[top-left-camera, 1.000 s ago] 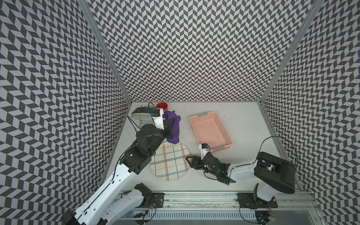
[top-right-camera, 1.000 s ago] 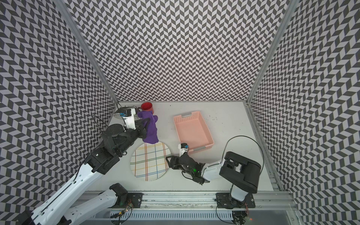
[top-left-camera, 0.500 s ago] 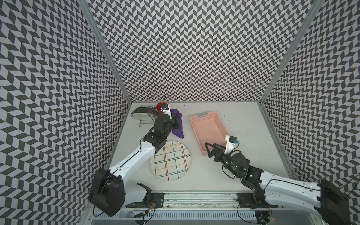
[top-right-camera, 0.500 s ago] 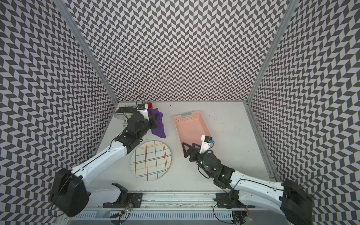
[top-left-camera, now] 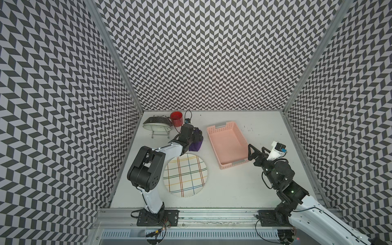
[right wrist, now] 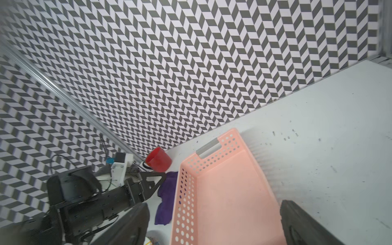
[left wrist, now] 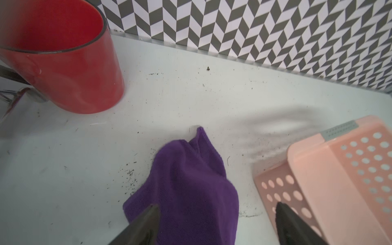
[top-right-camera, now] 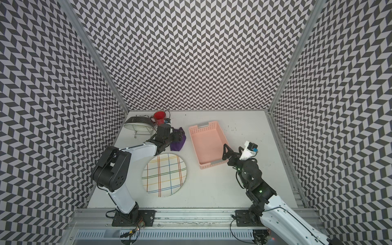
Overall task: Wipe the wet plate dry
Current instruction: Place the towel at the center of the board, then reset both arms
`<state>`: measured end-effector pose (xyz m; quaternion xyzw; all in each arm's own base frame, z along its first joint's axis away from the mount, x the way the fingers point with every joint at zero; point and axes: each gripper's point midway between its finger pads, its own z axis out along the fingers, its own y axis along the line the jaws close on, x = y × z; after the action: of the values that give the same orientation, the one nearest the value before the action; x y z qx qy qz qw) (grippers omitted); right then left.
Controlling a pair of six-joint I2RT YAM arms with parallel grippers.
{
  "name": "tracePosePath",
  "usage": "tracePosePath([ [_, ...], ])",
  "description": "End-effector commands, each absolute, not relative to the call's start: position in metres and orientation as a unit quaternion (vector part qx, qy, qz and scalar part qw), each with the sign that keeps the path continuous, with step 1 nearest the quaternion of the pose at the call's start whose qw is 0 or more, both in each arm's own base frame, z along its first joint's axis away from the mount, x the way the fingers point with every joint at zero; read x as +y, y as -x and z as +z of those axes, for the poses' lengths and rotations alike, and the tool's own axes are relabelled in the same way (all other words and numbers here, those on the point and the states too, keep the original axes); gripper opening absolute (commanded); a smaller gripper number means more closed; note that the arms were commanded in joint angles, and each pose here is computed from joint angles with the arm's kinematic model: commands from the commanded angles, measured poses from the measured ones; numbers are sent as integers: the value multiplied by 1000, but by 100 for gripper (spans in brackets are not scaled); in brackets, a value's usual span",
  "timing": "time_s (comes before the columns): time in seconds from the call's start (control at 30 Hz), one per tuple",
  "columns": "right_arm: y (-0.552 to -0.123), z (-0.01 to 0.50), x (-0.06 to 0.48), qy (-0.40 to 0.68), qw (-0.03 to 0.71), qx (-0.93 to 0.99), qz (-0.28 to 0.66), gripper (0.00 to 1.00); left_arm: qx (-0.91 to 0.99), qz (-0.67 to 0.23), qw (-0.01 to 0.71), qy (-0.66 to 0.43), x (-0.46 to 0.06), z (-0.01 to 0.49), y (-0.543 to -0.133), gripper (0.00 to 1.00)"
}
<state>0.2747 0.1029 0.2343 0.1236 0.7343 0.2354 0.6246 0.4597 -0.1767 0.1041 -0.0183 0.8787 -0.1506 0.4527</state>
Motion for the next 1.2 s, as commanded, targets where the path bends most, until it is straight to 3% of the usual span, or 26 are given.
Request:
tracePosePath([
  [0.0,-278,258,85,-116,655,722,190,100,848,-195,493,28,-183,144,-455,100],
  [0.23,-290,268,34,-181,702,681,104,100,778,-201,594,35,-150,241,-396,100],
  [0.4,-312,249,-17,-252,706,661,33,100,724,-128,676,49,-97,277,-349,100],
  [0.53,-339,215,-44,-276,691,669,-4,100,660,-60,747,52,-60,279,-313,100],
  [0.67,-365,186,-52,-257,682,684,-45,100,643,-16,763,59,-38,266,-304,100],
  [0.8,-393,151,-54,-225,623,742,-101,100,636,19,769,60,-24,253,-304,100],
  [0.97,-385,157,-51,-201,677,701,-105,100,643,46,763,54,-14,241,-312,100],
  [1.17,-389,161,-29,-146,690,703,-91,100,655,50,751,59,-5,229,-316,100],
])
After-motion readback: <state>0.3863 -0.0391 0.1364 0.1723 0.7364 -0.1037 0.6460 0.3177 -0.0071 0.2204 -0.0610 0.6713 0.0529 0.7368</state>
